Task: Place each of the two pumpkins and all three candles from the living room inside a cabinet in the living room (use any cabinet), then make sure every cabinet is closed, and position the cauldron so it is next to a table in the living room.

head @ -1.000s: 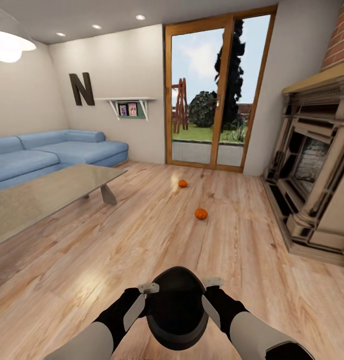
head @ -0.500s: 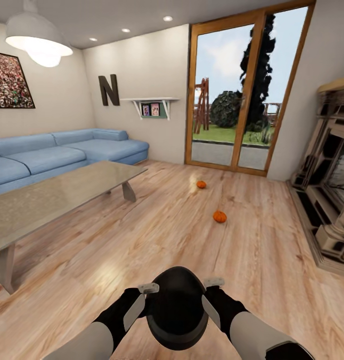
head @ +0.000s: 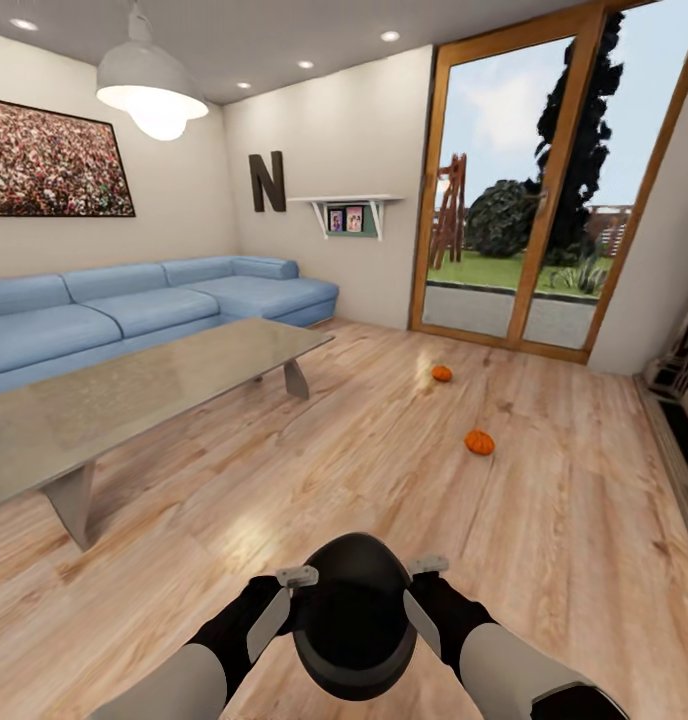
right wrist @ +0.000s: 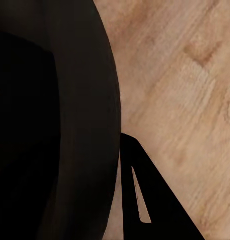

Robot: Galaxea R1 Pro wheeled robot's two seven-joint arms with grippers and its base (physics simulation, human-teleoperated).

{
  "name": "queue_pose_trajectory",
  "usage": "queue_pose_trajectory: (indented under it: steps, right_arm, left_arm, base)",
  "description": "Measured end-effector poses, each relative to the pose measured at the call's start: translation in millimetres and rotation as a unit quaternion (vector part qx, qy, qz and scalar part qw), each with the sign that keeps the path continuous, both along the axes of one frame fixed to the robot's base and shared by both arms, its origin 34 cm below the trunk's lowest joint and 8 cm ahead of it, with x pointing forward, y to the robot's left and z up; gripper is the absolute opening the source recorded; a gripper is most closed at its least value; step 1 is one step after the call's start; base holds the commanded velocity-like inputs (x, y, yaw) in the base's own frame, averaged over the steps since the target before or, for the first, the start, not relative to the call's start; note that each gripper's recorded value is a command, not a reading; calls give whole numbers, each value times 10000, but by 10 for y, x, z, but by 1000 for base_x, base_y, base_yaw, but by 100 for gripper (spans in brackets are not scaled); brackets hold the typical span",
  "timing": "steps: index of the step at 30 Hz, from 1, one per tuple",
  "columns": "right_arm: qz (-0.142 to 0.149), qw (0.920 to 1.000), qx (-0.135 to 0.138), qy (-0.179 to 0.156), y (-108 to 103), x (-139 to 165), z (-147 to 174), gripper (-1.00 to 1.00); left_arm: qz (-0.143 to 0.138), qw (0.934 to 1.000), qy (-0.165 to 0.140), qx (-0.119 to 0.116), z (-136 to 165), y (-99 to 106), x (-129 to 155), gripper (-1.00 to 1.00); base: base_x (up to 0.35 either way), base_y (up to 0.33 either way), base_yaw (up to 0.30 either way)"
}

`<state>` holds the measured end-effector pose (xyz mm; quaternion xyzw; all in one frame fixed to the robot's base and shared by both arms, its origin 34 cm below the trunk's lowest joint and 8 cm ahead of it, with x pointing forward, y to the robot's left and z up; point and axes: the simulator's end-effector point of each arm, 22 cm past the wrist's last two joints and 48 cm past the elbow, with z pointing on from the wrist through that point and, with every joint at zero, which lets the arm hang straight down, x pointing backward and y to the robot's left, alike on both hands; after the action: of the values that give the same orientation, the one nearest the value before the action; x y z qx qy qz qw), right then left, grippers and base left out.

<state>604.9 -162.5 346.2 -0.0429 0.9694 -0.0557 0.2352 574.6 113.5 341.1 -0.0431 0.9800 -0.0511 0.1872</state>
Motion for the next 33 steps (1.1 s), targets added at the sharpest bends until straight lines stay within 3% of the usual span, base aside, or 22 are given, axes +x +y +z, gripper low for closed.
queue_pose_trajectory:
  steps: [33]
  right_arm:
    - [8,10000,-10,2,-2,5,7,-100]
  left_arm:
    - [17,10000,4,-19,1,-2,1,-100]
  base:
    - [0,0,268]
